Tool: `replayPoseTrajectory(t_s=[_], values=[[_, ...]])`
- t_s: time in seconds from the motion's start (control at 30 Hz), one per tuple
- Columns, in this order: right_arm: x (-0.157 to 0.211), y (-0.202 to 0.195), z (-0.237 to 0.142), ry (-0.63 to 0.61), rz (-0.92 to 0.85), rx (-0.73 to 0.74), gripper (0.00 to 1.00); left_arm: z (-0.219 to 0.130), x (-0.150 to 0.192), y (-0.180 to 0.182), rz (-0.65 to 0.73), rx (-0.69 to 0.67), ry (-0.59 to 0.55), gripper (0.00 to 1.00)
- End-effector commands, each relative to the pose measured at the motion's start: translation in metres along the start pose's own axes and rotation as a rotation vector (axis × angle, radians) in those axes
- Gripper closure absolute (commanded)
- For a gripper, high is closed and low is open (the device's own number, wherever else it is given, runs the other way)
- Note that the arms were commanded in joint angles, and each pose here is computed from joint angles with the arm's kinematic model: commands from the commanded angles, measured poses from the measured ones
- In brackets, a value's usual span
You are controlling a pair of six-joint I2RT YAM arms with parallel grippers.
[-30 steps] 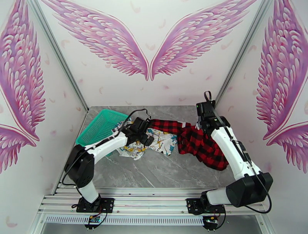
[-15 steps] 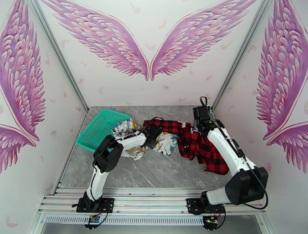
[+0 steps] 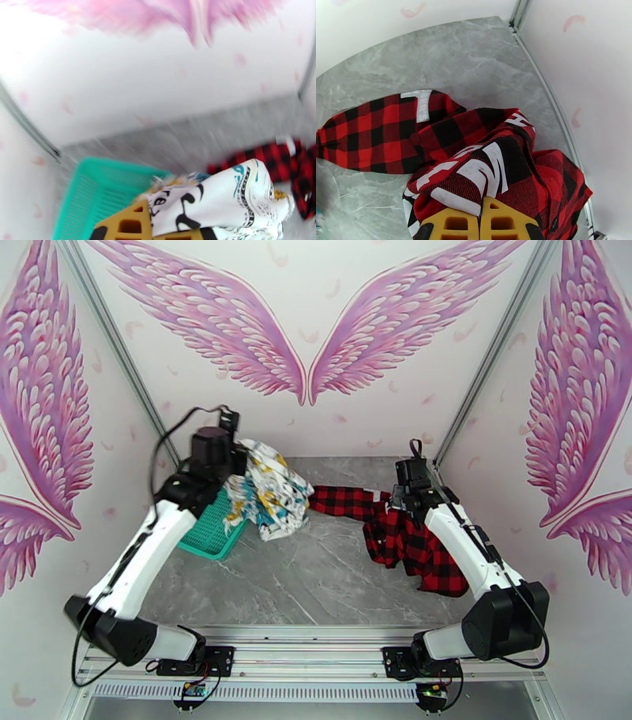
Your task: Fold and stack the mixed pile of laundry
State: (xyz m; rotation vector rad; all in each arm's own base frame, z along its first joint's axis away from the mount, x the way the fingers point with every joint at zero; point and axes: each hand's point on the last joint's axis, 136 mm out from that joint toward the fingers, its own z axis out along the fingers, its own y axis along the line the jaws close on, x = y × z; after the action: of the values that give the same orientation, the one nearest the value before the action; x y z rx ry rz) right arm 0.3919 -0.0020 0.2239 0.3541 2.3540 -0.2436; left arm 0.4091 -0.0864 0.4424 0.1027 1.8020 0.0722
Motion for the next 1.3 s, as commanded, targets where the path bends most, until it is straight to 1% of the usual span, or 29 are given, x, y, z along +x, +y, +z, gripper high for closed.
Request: replayPoseTrajectory(t_s=[0.0,0.07,0.17,0.23,0.33,0.43,0.53,0.6,0.63,0.67,0.7,0.73,0.8,0.83,0.87,0.93,1.0,1.17,1.27], values=[[-0.004,0.025,0.000,-0.012,0.018,-0.099,1.00,-0.021,-0.006,0.039,0.026,-0.080,0.008,1.00],[-0.006,0.030,0.001,-0.010,0.016,-0.110,1.00,-0.029,-0.008,0.064,0.000,-0.131,-0.005,1.00],[-0.006,0.038,0.003,-0.002,0.008,-0.126,1.00,-0.022,0.009,0.084,-0.010,-0.164,0.035,1.00],[-0.006,0.043,0.003,0.000,0.002,-0.135,1.00,-0.006,0.034,0.092,-0.030,-0.185,0.092,1.00],[-0.002,0.049,0.005,0.014,-0.011,-0.144,1.00,0.028,0.089,0.097,-0.037,-0.226,0.227,1.00],[0.002,0.055,0.006,0.027,-0.021,-0.159,1.00,0.070,0.149,0.078,-0.046,-0.177,0.353,1.00],[0.009,0.059,0.008,0.044,-0.030,-0.171,1.00,0.112,0.215,0.036,-0.074,-0.038,0.496,1.00],[0.014,0.062,0.009,0.055,-0.039,-0.179,1.00,0.130,0.252,0.005,-0.080,0.044,0.574,0.99],[0.017,0.064,0.009,0.062,-0.045,-0.183,1.00,0.137,0.268,-0.008,-0.075,0.069,0.614,0.89],[0.020,0.064,0.010,0.069,-0.050,-0.183,1.00,0.141,0.281,-0.015,-0.067,0.071,0.650,0.81],[0.023,0.065,0.011,0.078,-0.055,-0.185,1.00,0.144,0.290,-0.020,-0.056,0.057,0.683,0.66],[0.027,0.064,0.012,0.086,-0.063,-0.180,1.00,0.146,0.294,-0.020,-0.043,0.016,0.697,0.45],[0.031,0.062,0.013,0.095,-0.074,-0.173,1.00,0.140,0.284,-0.018,-0.015,-0.048,0.673,0.21],[0.032,0.062,0.013,0.097,-0.080,-0.169,1.00,0.135,0.274,-0.016,-0.006,-0.064,0.654,0.13],[0.033,0.061,0.014,0.100,-0.083,-0.165,1.00,0.129,0.265,-0.017,0.001,-0.064,0.639,0.07],[0.035,0.060,0.014,0.103,-0.086,-0.163,1.00,0.115,0.244,-0.026,0.011,-0.026,0.605,0.01],[0.036,0.061,0.015,0.104,-0.083,-0.164,1.00,0.105,0.234,-0.040,0.028,0.033,0.587,0.01],[0.038,0.066,0.018,0.117,-0.082,-0.182,1.00,0.090,0.230,-0.056,0.073,0.056,0.589,0.01],[0.040,0.067,0.019,0.124,-0.087,-0.182,1.00,0.085,0.240,-0.078,0.107,0.144,0.620,0.01]])
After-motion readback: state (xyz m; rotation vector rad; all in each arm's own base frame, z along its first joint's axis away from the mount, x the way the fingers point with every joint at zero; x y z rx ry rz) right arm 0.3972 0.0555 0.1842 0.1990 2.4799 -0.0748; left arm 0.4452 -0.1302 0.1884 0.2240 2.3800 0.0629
